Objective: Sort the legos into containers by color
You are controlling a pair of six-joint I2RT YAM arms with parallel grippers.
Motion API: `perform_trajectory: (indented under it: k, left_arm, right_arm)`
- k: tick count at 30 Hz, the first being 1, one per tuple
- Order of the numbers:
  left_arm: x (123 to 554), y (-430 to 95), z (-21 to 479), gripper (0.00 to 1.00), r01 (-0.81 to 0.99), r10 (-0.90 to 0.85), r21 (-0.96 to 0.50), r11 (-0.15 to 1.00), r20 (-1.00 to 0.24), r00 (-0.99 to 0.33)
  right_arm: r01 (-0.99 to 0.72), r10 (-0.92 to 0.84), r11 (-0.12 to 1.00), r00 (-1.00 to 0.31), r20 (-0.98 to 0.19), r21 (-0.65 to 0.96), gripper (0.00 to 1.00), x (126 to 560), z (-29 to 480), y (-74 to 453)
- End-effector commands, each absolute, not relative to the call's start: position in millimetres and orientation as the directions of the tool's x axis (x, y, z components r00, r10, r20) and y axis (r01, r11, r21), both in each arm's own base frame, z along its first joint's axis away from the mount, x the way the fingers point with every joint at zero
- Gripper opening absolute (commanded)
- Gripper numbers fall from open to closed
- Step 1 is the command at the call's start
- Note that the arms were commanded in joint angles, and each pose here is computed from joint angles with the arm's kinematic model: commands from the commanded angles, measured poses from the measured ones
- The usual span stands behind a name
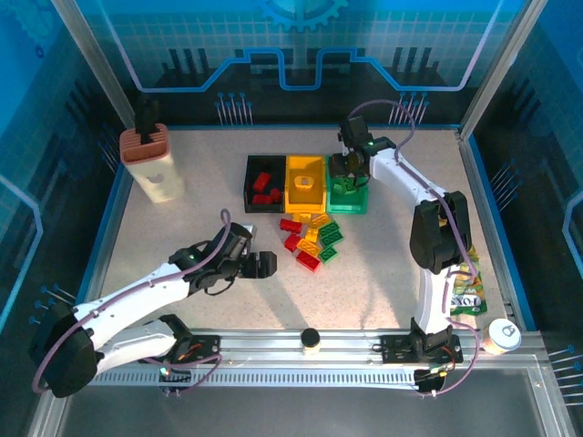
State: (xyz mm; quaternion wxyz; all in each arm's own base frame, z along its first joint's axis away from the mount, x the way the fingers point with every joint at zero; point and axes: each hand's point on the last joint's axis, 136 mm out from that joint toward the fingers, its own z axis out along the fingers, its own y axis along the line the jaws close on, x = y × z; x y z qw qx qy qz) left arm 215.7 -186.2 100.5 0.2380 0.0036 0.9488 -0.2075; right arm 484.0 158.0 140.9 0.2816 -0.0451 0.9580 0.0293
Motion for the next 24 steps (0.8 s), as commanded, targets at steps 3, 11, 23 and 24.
perform_trajectory:
  k: [3,11,23,24]
  left_arm:
    - [217.9,-196.4,103.5,0.85,0.136,-0.056,-0.368,0.92,-0.467,-0.883]
    - [223.5,-218.9,99.2,0.85,0.197,0.019,-0.341,0.919,-0.461,-0.887]
    - [243.5,-257.2,77.0,0.82,0.238,0.101,-0.318,0.918,-0.393,-0.914]
    - [246.1,-259.8,75.2,0.81,0.236,0.1,-0.317,0.919,-0.39,-0.915]
  right_arm:
    - [-0.106,-0.076,0.994,-0.781,-0.62,0.011,0.79,476.4,183.2,157.4]
    - [-0.182,-0.051,0.976,-0.716,-0.696,0.116,0.8,424.5,216.0,165.4]
    - [-0.255,-0.038,0.936,-0.757,-0.653,0.242,0.73,327.1,174.6,162.3]
    - [-0.258,-0.042,0.934,-0.767,-0.64,0.248,0.72,319.4,167.0,164.1]
